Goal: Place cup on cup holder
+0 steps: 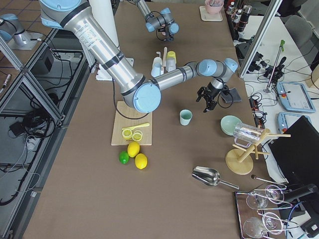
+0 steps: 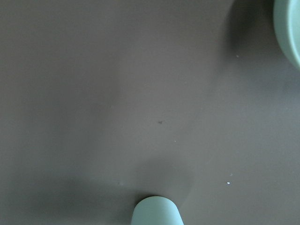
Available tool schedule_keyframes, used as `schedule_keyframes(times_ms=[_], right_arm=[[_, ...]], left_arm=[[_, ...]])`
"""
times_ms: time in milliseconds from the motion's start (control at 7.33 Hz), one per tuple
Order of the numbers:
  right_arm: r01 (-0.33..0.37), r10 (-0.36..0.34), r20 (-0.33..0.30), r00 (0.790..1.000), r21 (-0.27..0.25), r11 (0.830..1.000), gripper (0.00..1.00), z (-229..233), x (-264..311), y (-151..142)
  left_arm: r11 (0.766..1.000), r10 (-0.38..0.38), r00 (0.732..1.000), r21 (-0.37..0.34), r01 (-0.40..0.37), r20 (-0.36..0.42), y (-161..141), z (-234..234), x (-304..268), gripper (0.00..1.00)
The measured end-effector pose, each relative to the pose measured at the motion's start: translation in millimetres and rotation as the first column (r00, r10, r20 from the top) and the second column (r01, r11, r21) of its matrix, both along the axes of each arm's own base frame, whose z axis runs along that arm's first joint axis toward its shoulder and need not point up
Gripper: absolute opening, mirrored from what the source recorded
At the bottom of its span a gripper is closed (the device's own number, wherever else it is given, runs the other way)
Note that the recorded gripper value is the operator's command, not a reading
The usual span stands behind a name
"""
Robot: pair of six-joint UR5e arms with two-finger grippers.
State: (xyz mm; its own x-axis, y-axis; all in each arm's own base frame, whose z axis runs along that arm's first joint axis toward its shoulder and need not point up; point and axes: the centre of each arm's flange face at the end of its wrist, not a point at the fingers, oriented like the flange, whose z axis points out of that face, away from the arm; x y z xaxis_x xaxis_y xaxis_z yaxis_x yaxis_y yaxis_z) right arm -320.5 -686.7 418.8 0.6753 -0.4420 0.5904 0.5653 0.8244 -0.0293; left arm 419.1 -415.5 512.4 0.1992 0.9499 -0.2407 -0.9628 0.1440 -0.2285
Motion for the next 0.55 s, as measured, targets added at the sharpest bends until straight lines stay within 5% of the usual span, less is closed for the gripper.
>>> schedule_keyframes(times_ms=[545], right_arm=[[0.175, -0.179, -0.066, 0.982, -0.062, 0.983, 0.99, 30, -34, -2]], left_arm=[[1.0, -0.001, 1.0, -0.004, 0.001, 0.007, 5, 21, -9, 0.98]])
